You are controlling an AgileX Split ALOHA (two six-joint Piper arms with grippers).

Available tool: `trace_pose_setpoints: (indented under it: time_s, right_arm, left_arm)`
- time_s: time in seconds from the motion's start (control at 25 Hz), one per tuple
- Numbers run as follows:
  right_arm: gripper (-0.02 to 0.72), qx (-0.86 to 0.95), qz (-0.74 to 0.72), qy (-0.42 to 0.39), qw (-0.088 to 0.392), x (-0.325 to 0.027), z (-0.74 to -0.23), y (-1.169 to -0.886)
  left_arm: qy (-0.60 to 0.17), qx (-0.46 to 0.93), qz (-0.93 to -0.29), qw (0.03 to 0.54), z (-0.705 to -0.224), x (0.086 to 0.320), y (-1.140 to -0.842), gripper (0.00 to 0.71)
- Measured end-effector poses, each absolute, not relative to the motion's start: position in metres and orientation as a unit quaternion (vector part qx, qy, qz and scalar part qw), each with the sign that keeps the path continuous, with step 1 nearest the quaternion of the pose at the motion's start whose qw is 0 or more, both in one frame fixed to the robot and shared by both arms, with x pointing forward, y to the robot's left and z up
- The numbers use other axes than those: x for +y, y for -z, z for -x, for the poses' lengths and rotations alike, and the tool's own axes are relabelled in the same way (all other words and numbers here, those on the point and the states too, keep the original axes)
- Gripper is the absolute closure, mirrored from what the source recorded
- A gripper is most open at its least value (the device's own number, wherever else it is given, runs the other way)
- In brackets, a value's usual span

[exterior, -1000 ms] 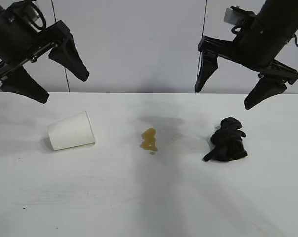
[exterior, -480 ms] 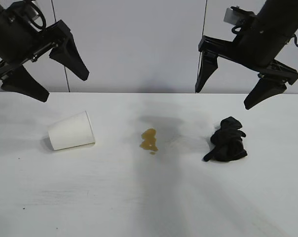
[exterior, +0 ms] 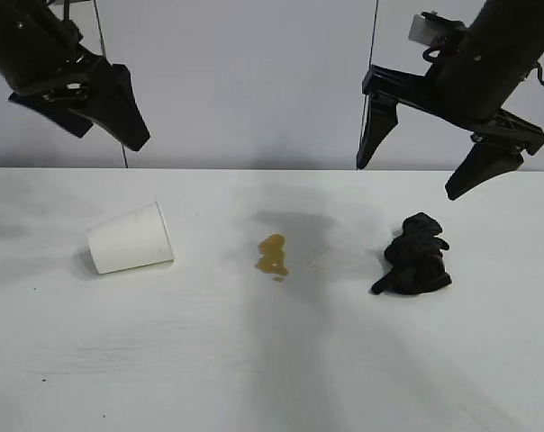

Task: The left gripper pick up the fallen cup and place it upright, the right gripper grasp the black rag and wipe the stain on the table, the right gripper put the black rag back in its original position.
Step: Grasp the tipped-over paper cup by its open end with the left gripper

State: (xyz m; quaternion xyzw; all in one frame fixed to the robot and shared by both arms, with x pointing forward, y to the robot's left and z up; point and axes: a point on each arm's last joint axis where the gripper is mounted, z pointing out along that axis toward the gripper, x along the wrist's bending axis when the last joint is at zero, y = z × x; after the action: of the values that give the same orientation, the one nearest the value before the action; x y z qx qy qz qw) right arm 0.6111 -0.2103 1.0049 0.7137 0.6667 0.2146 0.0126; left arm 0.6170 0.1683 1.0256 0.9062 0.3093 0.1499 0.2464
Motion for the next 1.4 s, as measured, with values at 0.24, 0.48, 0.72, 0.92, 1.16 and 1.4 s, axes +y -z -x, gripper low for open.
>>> trace_pose_setpoints:
  time_s: [0.24, 0.48, 0.72, 0.92, 1.16, 1.4]
  right_arm:
    - [0.021, 0.669, -0.714, -0.207, 0.006, -0.21, -0.609, -1.004]
    - [0.021, 0.674, -0.709, -0.207, 0.008, -0.21, -0.609, -1.004]
    - [0.021, 0.674, -0.709, -0.206, 0.007, -0.21, -0.609, -1.004]
    - [0.021, 0.674, -0.709, -0.206, 0.007, -0.21, -0.609, -1.004]
    - [0.021, 0.676, -0.708, -0.206, 0.007, -0.21, -0.609, -1.004]
    - [0.021, 0.676, -0.708, -0.207, 0.008, -0.21, -0.609, -1.004]
  left_arm:
    - [-0.162, 0.234, -0.937, 0.203, -0.612, 0.142, -1.01, 0.016]
    - [-0.15, 0.118, -0.971, 0.145, -0.605, 0.141, -0.99, 0.016]
    - [-0.165, 0.104, -0.969, 0.151, -0.607, 0.14, -0.98, 0.016]
    - [-0.157, 0.124, -0.968, 0.154, -0.612, 0.137, -0.961, 0.016]
    - [-0.145, 0.132, -0.969, 0.15, -0.616, 0.136, -0.944, 0.023]
    - [-0.144, 0.143, -0.968, 0.15, -0.623, 0.133, -0.93, 0.048]
